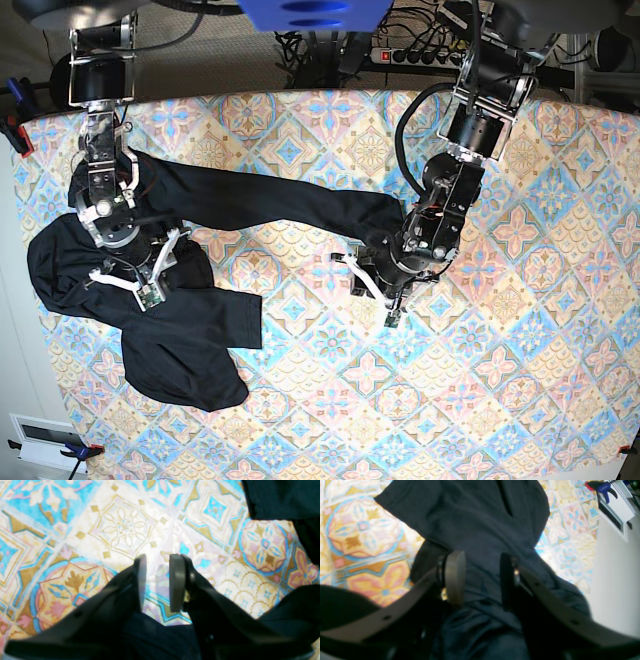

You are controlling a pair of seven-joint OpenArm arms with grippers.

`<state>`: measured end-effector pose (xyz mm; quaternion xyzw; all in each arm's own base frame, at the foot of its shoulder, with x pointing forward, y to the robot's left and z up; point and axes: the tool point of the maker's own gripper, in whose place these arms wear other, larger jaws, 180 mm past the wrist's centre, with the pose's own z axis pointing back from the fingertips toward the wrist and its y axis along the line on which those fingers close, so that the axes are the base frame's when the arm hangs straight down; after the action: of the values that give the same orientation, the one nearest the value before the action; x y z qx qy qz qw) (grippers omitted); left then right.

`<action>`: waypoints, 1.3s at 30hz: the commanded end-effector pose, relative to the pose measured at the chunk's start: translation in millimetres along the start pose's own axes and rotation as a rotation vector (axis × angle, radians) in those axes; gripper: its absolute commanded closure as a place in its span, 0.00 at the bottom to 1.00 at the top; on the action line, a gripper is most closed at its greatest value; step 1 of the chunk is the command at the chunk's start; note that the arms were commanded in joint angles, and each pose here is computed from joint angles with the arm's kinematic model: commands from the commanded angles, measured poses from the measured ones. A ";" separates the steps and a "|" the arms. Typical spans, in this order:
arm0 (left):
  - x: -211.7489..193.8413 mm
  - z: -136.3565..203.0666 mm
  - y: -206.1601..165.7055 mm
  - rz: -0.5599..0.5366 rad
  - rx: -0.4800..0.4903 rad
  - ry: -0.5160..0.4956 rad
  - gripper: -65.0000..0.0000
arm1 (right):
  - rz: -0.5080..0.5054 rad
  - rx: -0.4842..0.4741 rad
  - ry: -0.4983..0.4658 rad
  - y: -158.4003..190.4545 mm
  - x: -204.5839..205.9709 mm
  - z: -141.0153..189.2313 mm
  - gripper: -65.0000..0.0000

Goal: Layout the t-shirt on the table in an organized manner, then fold the t-shirt properly
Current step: 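Grasp the sleeve end with the left gripper while right gripper holds shirt, then lift the shirt fabric with the right gripper and reposition it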

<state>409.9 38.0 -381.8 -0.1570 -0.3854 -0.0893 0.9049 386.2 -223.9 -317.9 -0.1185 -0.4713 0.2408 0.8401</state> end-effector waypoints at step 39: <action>29.8 7.5 0.9 -0.018 -0.006 -0.078 0.77 | 0.041 0.272 0.138 79.5 -45.3 -49.2 0.77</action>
<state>412.5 42.4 -376.0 -0.1556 -0.3937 -0.0902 0.9015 376.5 -170.2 -421.6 -0.0170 -0.3636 0.3080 0.8790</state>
